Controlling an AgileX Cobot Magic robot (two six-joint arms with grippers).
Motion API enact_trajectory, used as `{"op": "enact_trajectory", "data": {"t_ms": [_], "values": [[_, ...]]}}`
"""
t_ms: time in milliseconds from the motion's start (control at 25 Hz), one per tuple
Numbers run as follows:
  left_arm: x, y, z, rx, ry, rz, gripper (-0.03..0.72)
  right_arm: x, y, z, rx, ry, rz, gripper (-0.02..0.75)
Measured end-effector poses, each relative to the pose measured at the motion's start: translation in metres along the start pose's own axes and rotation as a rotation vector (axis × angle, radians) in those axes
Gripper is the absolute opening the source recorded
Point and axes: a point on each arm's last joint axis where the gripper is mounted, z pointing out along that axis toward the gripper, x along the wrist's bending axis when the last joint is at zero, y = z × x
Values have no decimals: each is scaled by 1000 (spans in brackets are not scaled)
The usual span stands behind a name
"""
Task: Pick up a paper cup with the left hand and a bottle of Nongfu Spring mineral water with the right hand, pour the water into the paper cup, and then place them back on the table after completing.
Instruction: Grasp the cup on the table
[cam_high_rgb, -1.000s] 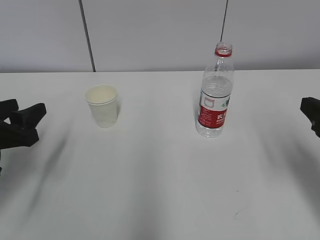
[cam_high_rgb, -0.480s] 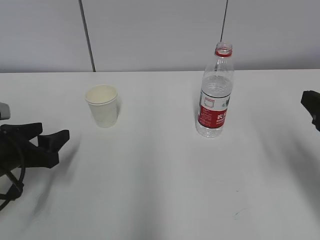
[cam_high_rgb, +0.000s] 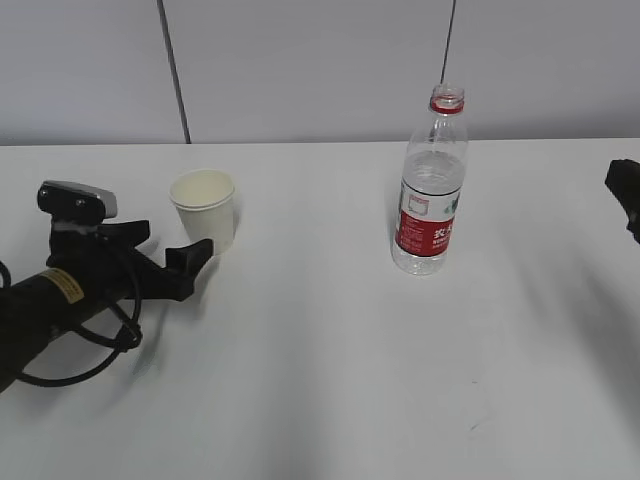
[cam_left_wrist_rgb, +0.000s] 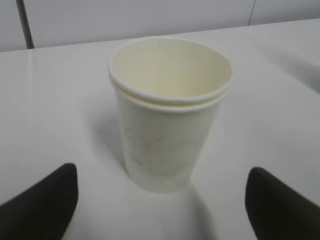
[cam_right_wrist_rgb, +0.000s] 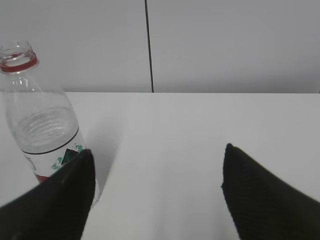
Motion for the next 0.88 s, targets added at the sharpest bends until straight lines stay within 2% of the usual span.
{"op": "enact_trajectory", "data": {"t_ms": [440,880], "values": [[7,-2,60,-85,-10,15,609,0,1,0,-13,1,0,586],[10,3,72,-121,-16,12,571,0,2,0,-23,1,0,586]]}}
